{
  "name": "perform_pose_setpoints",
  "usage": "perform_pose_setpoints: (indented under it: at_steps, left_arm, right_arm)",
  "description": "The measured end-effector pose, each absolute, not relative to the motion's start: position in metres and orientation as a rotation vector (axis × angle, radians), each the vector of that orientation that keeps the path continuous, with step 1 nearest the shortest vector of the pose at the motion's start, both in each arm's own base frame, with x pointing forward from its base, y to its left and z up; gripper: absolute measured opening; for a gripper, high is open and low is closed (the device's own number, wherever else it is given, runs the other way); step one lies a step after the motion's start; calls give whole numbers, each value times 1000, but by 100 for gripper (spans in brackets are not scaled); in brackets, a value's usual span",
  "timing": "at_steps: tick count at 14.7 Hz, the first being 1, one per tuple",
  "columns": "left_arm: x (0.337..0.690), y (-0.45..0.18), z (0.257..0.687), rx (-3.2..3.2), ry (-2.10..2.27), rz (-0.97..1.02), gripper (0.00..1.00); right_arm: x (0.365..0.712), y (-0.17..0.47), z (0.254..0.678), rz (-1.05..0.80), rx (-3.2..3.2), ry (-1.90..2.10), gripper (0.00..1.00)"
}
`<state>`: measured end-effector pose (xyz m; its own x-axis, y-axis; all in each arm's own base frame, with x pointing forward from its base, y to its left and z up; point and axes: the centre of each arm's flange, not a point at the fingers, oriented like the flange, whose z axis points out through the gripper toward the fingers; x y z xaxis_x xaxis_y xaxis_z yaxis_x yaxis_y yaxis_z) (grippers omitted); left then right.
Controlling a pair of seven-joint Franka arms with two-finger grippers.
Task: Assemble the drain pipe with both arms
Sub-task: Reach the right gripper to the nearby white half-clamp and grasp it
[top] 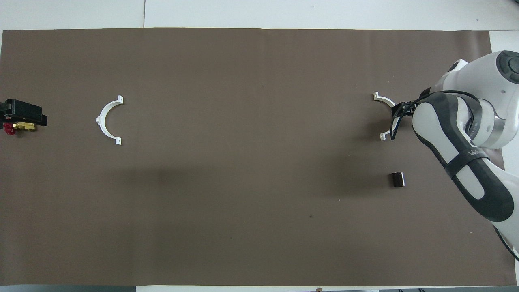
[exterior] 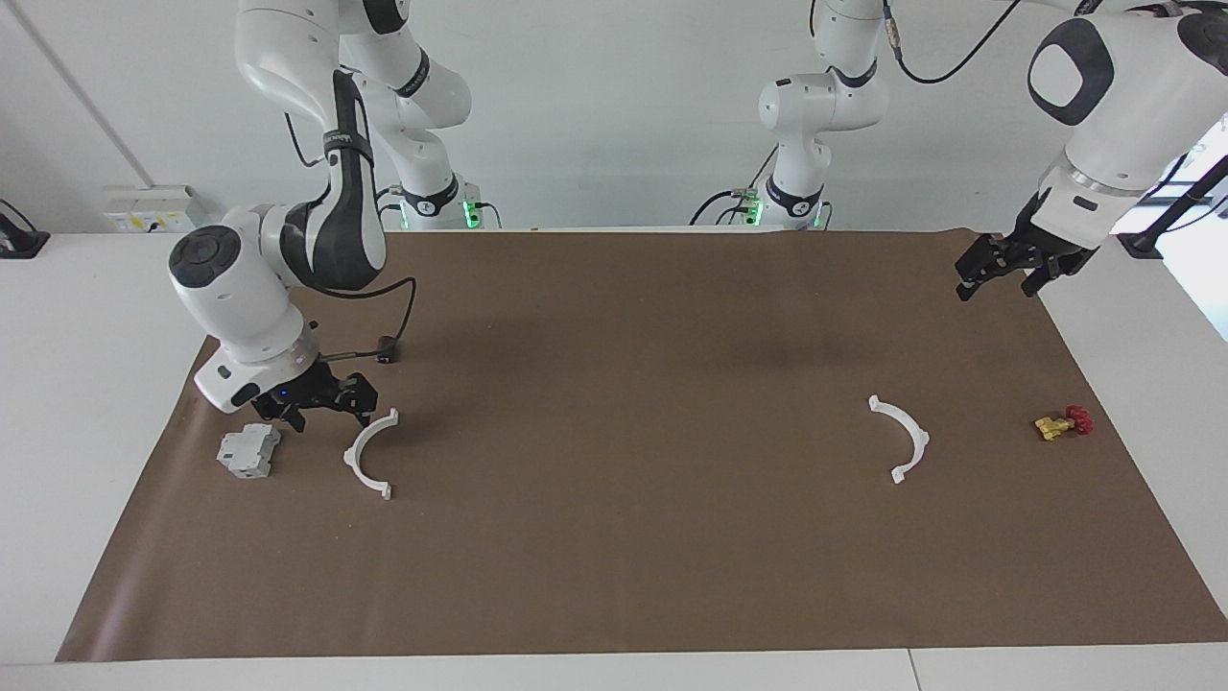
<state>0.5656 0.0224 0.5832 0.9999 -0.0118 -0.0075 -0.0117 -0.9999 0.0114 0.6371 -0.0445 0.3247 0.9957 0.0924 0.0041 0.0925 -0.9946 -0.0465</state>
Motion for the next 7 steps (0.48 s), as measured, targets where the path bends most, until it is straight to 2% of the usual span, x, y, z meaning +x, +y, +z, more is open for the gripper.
perform_pose_setpoints:
  at_steps: [7]
  left_arm:
    - [564,25,586,3130,-10,-8,100]
  right_arm:
    - [643,-40,308,-35,-3094,-151,72]
